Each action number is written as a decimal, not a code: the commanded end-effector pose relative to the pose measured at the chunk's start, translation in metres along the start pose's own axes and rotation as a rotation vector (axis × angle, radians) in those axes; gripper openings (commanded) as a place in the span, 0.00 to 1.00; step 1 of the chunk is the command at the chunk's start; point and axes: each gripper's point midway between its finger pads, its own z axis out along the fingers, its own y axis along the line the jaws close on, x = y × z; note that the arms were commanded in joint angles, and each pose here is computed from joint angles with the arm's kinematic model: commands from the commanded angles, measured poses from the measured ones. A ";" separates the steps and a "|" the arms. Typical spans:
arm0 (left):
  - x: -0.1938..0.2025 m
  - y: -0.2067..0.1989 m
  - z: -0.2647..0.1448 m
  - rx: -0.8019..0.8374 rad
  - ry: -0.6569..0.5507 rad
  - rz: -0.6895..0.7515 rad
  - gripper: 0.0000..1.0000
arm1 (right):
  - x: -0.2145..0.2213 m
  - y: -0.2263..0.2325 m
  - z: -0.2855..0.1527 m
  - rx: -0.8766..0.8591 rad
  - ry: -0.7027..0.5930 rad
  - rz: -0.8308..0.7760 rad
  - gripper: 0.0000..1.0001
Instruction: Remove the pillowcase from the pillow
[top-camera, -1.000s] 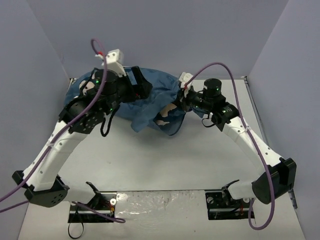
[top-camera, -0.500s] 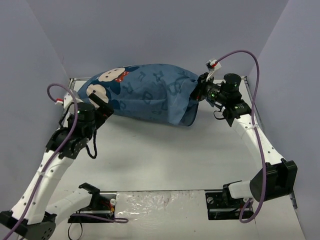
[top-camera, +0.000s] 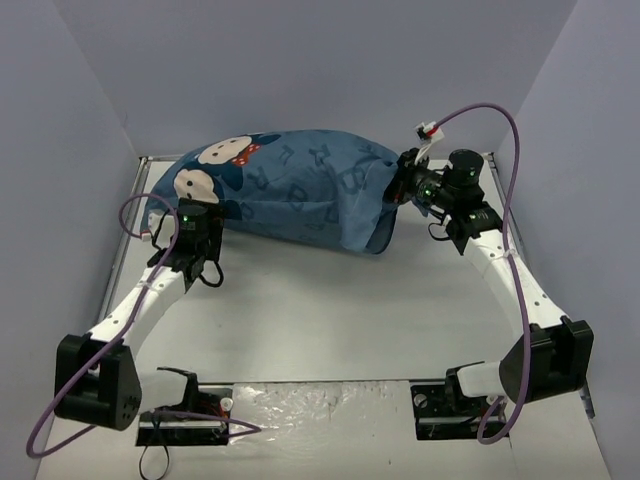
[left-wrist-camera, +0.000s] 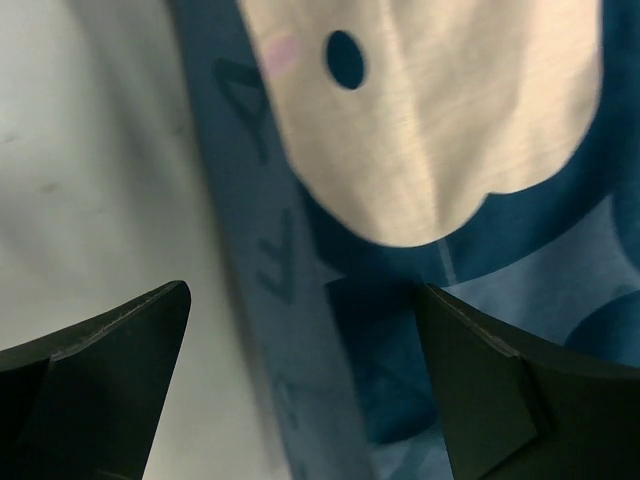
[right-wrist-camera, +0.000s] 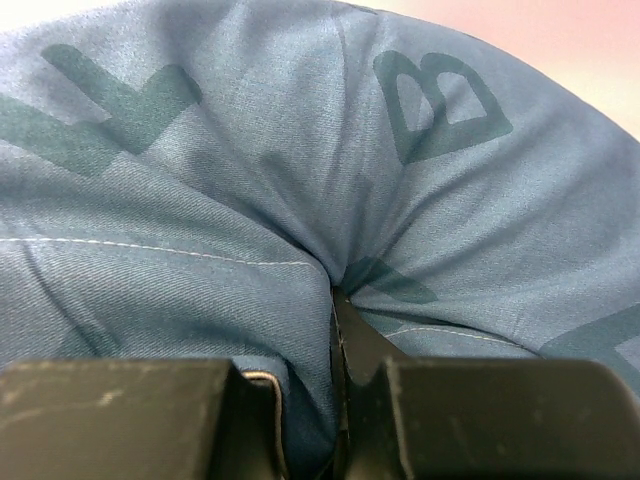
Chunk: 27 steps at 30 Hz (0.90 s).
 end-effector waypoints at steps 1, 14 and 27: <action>-0.015 -0.076 -0.001 0.267 -0.034 -0.140 0.95 | -0.036 0.025 -0.007 -0.081 -0.108 -0.075 0.00; -0.017 -0.098 0.056 0.321 -0.073 -0.176 0.59 | -0.023 0.025 -0.007 -0.103 -0.070 -0.083 0.00; -0.058 -0.183 -0.046 0.619 -0.137 0.020 0.02 | -0.006 0.028 -0.019 -0.193 0.031 -0.272 0.00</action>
